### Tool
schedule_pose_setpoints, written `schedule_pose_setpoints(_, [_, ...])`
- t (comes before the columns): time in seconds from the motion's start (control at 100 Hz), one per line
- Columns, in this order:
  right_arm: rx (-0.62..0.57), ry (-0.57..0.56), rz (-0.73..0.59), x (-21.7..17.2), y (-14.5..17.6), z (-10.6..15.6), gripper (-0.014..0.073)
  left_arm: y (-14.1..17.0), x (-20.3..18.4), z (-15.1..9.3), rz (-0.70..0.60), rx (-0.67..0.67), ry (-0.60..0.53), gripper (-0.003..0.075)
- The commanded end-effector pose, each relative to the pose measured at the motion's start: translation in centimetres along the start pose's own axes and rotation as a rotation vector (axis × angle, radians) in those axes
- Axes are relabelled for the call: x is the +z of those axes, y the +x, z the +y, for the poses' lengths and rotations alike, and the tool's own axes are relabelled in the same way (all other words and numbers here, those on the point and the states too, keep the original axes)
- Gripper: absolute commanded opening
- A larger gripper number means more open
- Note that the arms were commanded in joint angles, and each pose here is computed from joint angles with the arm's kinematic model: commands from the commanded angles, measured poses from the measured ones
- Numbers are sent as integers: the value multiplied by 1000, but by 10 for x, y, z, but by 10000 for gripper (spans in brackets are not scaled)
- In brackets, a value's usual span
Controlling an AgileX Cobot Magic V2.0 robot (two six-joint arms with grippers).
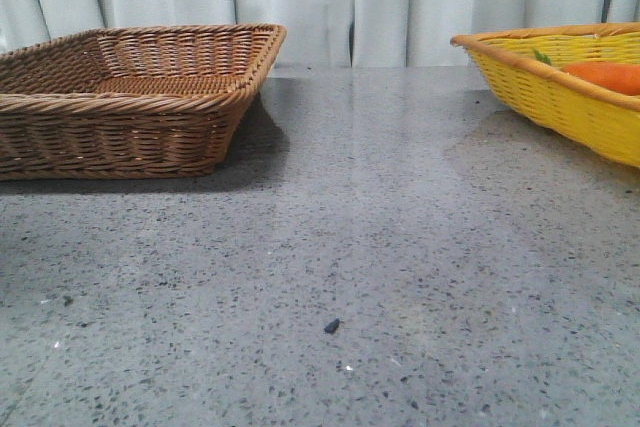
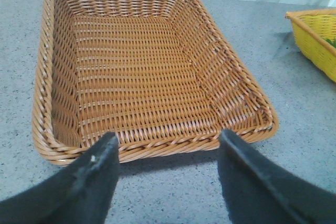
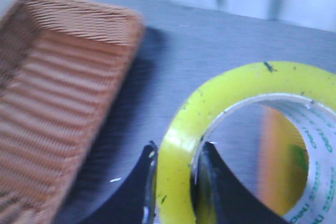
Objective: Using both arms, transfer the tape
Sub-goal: 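Carry the tape roll out and set it on the table between baskets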
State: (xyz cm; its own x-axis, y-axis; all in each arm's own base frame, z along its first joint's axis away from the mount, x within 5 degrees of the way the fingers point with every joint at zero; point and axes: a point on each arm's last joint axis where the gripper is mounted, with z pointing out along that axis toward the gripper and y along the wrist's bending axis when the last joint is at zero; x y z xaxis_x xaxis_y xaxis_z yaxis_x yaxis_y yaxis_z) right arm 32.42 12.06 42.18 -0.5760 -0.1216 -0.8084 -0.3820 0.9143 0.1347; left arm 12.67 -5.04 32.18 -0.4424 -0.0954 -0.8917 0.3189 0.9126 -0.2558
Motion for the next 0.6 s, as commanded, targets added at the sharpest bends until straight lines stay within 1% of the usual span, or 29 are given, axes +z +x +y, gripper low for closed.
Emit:
schedule_pose_setpoints(0.0, [-50, -71, -93, -5, -11, 30, -46, -18, -4, -4, -107, -25, 15, 384])
schedule_pose_setpoints(0.05, [-83, -85, -58, 10, -6, 41, -46, -18, -4, -4, -107, -25, 15, 384])
schedule_pose_setpoints(0.1, [-103, -87, -21, 26, 0, 46, -46, -18, -4, -4, -107, -25, 15, 384])
schedule_pose_setpoints(0.22, [-65, -62, 70, 60, 12, 42, -41, -16, -4, -4, -86, -25, 18, 384])
schedule_pose_setpoints(0.27, [-51, -51, 113, 71, 18, 37, -15, -15, -4, -4, -70, -24, 20, 384])
schedule_pose_setpoints(0.31, [-50, -48, 154, 77, 23, 37, 32, -14, -4, -5, -56, -23, 25, 384])
schedule_pose_setpoints(0.33, [-50, -47, 178, 80, 26, 36, 78, -13, -5, -6, -48, -21, 31, 384])
schedule_pose_setpoints(0.34, [-50, -47, 182, 80, 26, 36, 78, -13, -5, -6, -46, -21, 32, 384])
schedule_pose_setpoints(0.41, [-49, -48, 222, 80, 30, 36, 224, -15, -6, -10, -34, 4, 56, 384])
schedule_pose_setpoints(0.44, [-39, -59, 221, 76, 29, 38, 302, -18, -8, -13, -40, 31, 71, 384])
schedule_pose_setpoints(0.48, [-29, -73, 213, 69, 27, 39, 384, -21, -9, -16, -47, 64, 87, 384])
schedule_pose_setpoints(0.51, [-29, -78, 197, 62, 24, 40, 426, -25, -10, -19, -57, 89, 102, 384])
schedule_pose_setpoints(0.54, [-29, -82, 177, 54, 21, 41, 450, -30, -10, -23, -67, 114, 120, 384])
schedule_pose_setpoints(0.59, [-33, -87, 145, 34, 15, 43, 444, -37, -9, -28, -75, 133, 141, 384])
